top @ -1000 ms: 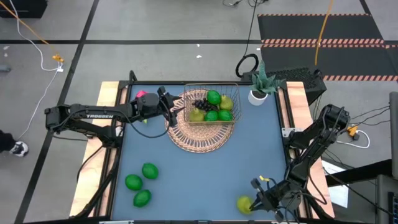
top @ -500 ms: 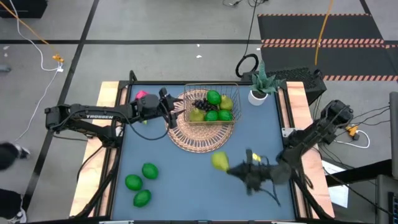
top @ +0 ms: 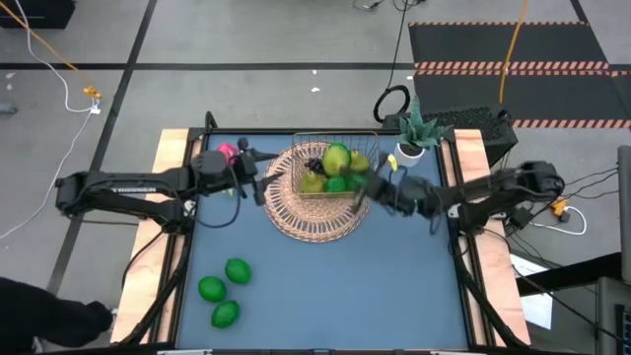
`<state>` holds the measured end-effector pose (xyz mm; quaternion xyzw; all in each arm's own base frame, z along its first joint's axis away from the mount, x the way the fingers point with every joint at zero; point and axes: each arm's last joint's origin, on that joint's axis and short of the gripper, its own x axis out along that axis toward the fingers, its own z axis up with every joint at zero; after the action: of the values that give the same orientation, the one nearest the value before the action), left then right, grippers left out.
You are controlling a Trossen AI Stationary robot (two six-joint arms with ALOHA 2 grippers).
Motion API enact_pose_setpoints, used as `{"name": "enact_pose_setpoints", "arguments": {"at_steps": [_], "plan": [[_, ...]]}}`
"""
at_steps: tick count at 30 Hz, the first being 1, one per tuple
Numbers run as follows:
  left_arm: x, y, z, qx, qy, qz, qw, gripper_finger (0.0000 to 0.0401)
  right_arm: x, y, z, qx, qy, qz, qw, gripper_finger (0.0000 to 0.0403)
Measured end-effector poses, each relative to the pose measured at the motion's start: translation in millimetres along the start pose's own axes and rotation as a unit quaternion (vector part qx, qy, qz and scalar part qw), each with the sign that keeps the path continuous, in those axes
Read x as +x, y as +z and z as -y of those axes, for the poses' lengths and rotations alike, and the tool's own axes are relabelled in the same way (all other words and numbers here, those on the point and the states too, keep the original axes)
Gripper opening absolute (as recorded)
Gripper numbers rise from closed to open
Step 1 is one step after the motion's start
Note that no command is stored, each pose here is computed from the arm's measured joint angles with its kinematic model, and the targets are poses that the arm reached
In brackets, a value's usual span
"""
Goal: Build produce basket
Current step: Put the green pear into the wire basket, then put the green lime into the wire basket
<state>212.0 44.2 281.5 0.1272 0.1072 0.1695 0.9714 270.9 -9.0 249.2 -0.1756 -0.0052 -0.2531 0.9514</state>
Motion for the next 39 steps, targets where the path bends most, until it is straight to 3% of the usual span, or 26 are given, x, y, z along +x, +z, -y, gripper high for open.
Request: {"name": "enact_pose_setpoints", "arguments": {"at_steps": [3,8,14,23,31,36,39], "plan": [[-3.2,0.0,-0.8,0.001,0.000,-0.004,1.000,0.0232,10.0,-9.3,13.1,0.057,-0.020,-0.007,0.998,0.0015],[-3.0,-1.4,-0.9,0.011,0.001,-0.012,1.000,0.0232,23.2,-28.0,10.4,0.120,0.062,-0.007,0.991,0.0015],[-2.9,-2.0,-0.7,0.016,0.001,-0.015,1.000,0.0232,30.0,-48.4,0.8,0.095,0.044,-0.049,0.993,0.0015],[-2.8,-1.3,-0.9,0.015,0.002,-0.011,1.000,0.0232,33.3,-52.1,6.7,0.093,0.029,-0.051,0.994,0.0021],[-2.8,-1.4,-0.8,0.010,0.002,-0.011,1.000,0.0232,34.3,-49.7,9.5,0.092,0.022,-0.037,0.995,0.0100],[-2.9,-2.7,-0.5,0.009,0.000,-0.018,1.000,0.0232,34.2,-34.7,15.2,0.073,0.002,0.038,0.997,0.0163],[-2.9,-4.6,0.0,0.005,-0.003,-0.027,1.000,0.0232,32.2,-22.2,20.1,0.093,-0.016,0.099,0.991,0.0187]]}}
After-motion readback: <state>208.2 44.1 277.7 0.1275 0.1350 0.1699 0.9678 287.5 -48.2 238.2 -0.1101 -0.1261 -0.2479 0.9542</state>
